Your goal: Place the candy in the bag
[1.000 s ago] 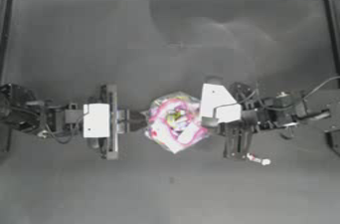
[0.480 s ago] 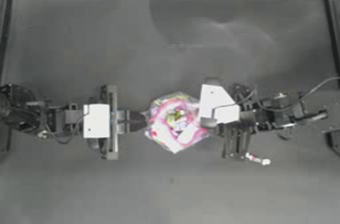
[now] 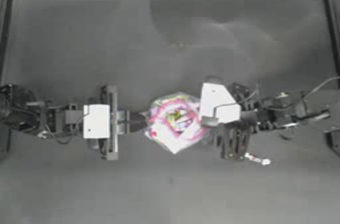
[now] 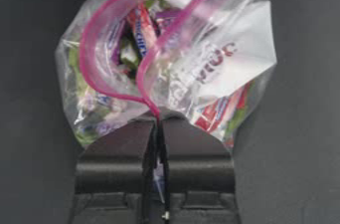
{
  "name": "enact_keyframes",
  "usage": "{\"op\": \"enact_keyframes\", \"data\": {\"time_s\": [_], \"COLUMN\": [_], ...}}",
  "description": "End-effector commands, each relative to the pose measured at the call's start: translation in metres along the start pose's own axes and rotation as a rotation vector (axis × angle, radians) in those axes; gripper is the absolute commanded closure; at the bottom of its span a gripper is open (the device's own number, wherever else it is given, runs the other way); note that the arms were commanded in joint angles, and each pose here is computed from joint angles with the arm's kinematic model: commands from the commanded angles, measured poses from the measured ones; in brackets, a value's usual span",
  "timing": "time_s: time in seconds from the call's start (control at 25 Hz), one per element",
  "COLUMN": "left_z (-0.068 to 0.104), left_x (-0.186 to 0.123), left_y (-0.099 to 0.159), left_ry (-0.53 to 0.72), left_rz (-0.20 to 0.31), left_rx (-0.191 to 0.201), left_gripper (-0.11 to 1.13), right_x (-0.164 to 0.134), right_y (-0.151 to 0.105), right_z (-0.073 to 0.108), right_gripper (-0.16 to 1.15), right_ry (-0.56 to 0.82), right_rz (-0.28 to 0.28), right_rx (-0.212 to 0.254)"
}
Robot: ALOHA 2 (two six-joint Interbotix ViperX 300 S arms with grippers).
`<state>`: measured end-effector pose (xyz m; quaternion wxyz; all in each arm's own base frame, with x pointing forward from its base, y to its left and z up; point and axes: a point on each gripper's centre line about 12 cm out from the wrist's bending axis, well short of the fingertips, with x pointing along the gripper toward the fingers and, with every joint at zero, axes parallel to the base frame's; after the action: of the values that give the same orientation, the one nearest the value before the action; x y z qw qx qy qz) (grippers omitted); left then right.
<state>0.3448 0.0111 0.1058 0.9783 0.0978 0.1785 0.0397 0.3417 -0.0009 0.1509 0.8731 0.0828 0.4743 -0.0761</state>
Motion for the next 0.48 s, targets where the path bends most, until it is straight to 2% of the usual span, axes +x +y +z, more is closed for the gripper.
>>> {"op": "enact_keyframes", "data": {"time_s": [0.04, 0.36, 0.48], "left_z": [0.011, 0.011, 0.011], "left_x": [0.001, 0.001, 0.001], "left_y": [0.0, 0.001, 0.0], "left_ry": [-0.035, -0.035, -0.035], "left_rz": [0.003, 0.005, 0.003], "left_rx": [-0.004, -0.004, -0.004], "left_gripper": [0.68, 0.68, 0.68], "right_x": [-0.025, -0.058, -0.065], "right_y": [0.0, -0.011, -0.015], "right_z": [0.015, 0.005, -0.003], "right_gripper": [-0.03, -0.03, -0.03], "right_ry": [-0.079, -0.036, -0.012], "right_rz": [0.013, -0.032, -0.046], "right_rx": [0.003, 0.023, 0.048]}}
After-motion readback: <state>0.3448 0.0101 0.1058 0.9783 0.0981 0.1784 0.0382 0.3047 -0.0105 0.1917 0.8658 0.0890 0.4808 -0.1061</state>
